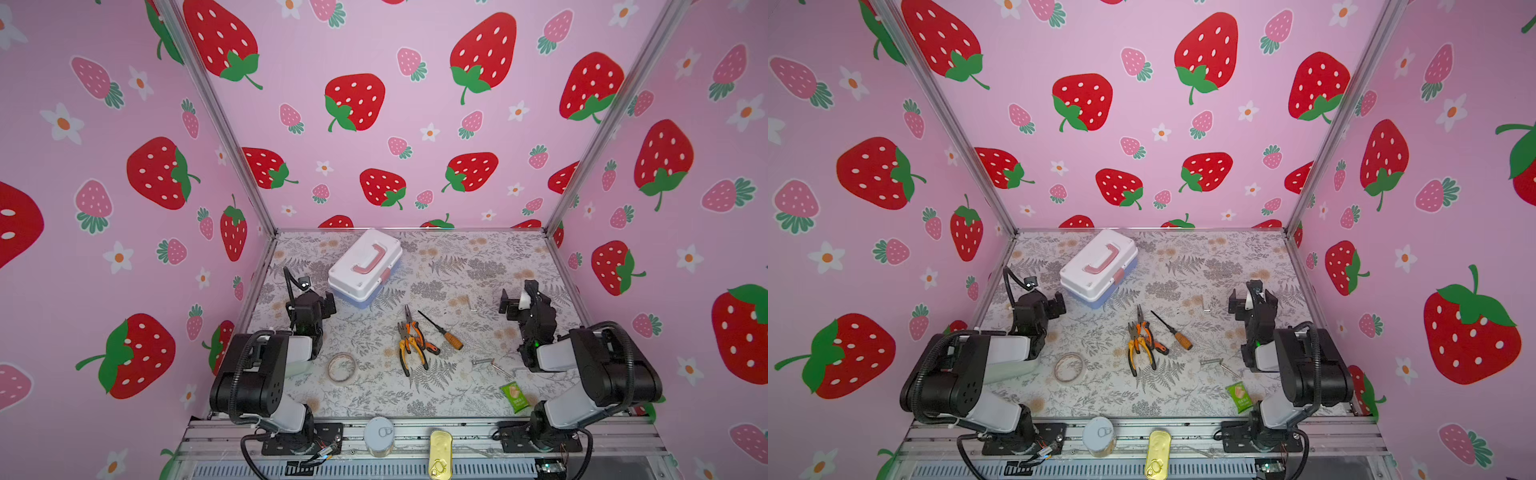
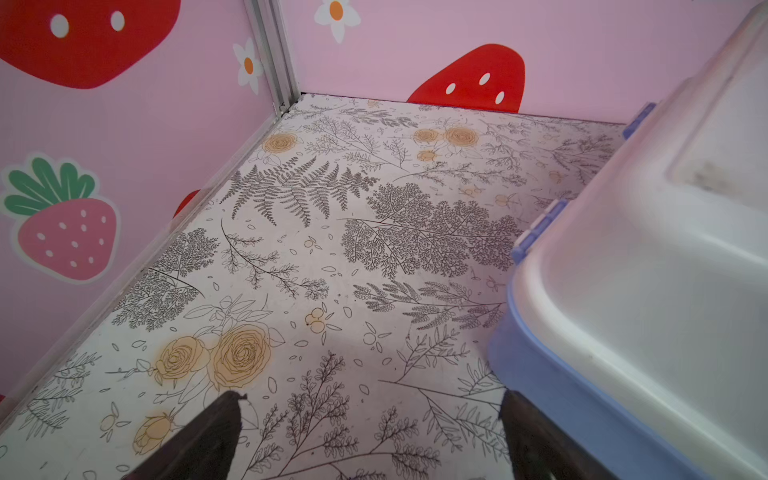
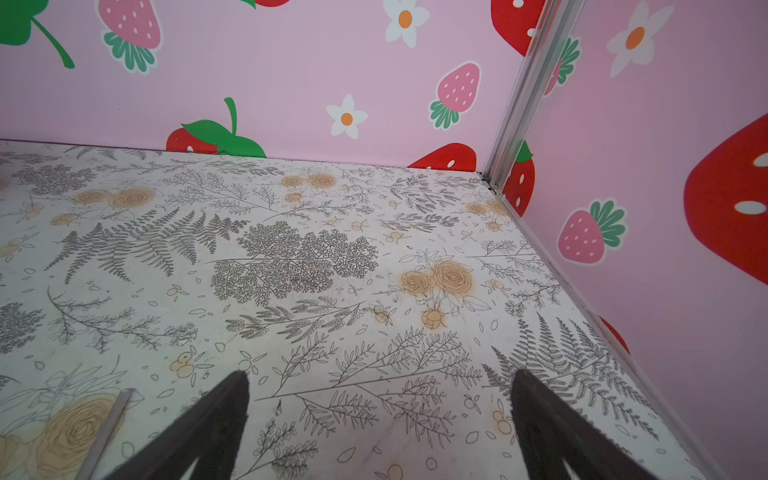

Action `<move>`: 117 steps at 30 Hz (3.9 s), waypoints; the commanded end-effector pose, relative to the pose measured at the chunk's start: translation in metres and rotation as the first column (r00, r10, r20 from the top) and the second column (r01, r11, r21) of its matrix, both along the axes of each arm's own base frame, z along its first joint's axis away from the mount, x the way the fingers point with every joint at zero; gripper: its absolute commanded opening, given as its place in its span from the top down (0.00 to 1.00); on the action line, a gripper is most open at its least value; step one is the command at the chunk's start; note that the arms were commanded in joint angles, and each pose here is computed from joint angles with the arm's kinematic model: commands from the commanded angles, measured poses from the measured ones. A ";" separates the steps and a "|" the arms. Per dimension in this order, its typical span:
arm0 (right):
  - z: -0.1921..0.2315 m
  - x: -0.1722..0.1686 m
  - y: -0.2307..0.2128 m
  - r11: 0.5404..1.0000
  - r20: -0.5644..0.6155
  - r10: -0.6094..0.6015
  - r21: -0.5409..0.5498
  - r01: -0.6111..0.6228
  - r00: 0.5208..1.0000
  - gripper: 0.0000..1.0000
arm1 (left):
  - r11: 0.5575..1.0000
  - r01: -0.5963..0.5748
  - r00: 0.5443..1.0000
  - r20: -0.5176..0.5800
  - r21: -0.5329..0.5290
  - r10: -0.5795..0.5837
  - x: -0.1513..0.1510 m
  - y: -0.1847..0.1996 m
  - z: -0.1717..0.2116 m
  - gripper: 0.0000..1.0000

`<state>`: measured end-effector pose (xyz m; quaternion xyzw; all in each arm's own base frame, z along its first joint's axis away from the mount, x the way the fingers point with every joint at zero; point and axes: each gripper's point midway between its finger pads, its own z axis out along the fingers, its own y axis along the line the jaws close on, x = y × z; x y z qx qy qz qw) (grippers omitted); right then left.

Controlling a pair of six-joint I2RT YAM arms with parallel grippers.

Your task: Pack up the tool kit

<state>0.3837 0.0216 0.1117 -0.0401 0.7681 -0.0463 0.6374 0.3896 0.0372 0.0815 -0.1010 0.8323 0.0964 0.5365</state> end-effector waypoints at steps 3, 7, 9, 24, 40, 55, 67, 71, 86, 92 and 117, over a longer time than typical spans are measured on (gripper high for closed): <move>0.007 0.002 0.001 1.000 0.028 0.002 -0.018 -0.002 1.000 0.01 | 1.000 -0.011 0.999 0.033 0.001 0.011 0.005 0.001 0.009 0.01; 0.007 0.002 0.001 1.000 0.027 0.002 -0.018 -0.002 1.000 0.01 | 1.000 -0.012 0.999 0.032 0.001 0.012 0.004 0.001 0.008 0.01; 0.007 0.002 0.001 1.000 0.027 0.001 -0.017 -0.001 1.000 0.01 | 1.000 -0.010 0.999 0.033 0.001 0.010 0.005 0.001 0.009 0.01; 0.007 0.002 0.000 1.000 0.027 -0.001 -0.017 0.002 1.000 0.01 | 1.000 -0.011 0.999 0.032 0.001 0.011 0.005 0.001 0.008 0.01; 0.010 0.000 -0.001 1.000 0.040 -0.008 -0.013 0.008 0.999 0.01 | 1.000 -0.012 0.999 0.033 0.001 0.012 0.005 0.001 0.009 0.01; 0.078 0.008 0.022 0.991 0.059 -0.131 -0.020 0.132 0.990 0.01 | 0.992 -0.088 0.996 0.011 0.086 0.087 -0.008 -0.004 0.055 0.01; 0.048 0.036 0.150 0.952 -0.222 0.296 0.144 -0.269 0.929 0.21 | 0.909 -0.332 0.936 0.033 -0.251 0.350 0.011 0.030 0.140 0.01; 0.019 0.035 0.172 0.920 -0.331 0.381 0.229 -0.318 0.863 0.39 | 0.921 -0.239 0.971 -0.060 -0.308 0.232 0.059 0.014 0.134 0.01; -0.021 0.030 0.203 0.846 -0.423 0.474 0.461 -0.267 0.772 0.46 | 0.853 0.160 0.952 -0.152 -0.497 -0.267 0.154 -0.083 0.078 0.11; -0.011 0.034 0.212 0.818 -0.399 0.503 0.507 -0.273 0.767 0.46 | 0.811 0.213 0.914 -0.181 -0.544 -0.362 0.145 -0.131 0.051 0.10; 0.041 0.004 0.213 0.637 -0.218 0.701 0.619 -0.459 0.679 0.40 | 0.930 0.250 0.899 -0.292 -0.269 -0.326 0.085 -0.179 0.109 0.01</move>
